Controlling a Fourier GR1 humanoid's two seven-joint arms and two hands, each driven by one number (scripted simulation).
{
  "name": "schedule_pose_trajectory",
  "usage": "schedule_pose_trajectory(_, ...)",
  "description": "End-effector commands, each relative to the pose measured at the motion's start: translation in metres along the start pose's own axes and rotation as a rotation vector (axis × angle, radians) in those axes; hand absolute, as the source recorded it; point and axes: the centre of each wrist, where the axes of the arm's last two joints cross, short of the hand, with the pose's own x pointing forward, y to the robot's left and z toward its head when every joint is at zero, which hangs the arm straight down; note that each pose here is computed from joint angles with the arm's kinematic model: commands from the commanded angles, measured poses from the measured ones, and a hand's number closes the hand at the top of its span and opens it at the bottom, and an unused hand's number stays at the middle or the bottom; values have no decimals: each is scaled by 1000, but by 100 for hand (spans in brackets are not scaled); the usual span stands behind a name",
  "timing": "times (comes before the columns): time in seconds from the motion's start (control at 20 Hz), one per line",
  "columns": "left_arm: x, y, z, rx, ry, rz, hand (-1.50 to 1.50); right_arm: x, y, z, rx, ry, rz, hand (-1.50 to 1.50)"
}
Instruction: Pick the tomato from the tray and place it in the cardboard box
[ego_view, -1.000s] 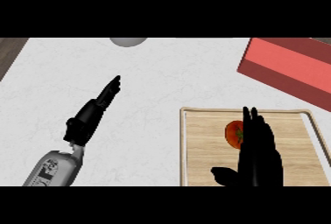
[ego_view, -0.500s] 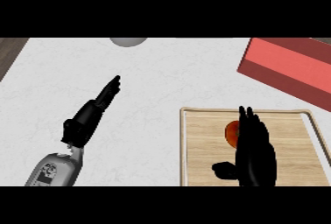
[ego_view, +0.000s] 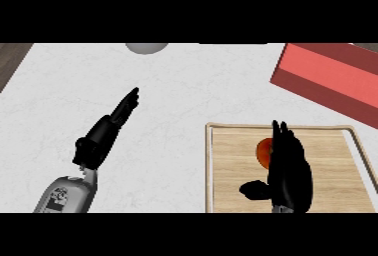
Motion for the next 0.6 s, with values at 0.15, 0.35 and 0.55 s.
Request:
schedule_pose_trajectory(0.15,-3,-8,16,-1,1,-1,0,-11,13,-13,17,33,63,-150)
schedule_pose_trajectory(0.35,1,7,-1,5,-6,2,0,-12,17,-23,14,48,93,-150)
schedule_pose_trajectory(0.55,7,-2,-17,0,7,-13,0,-17,23,-29,30,24,76,150)
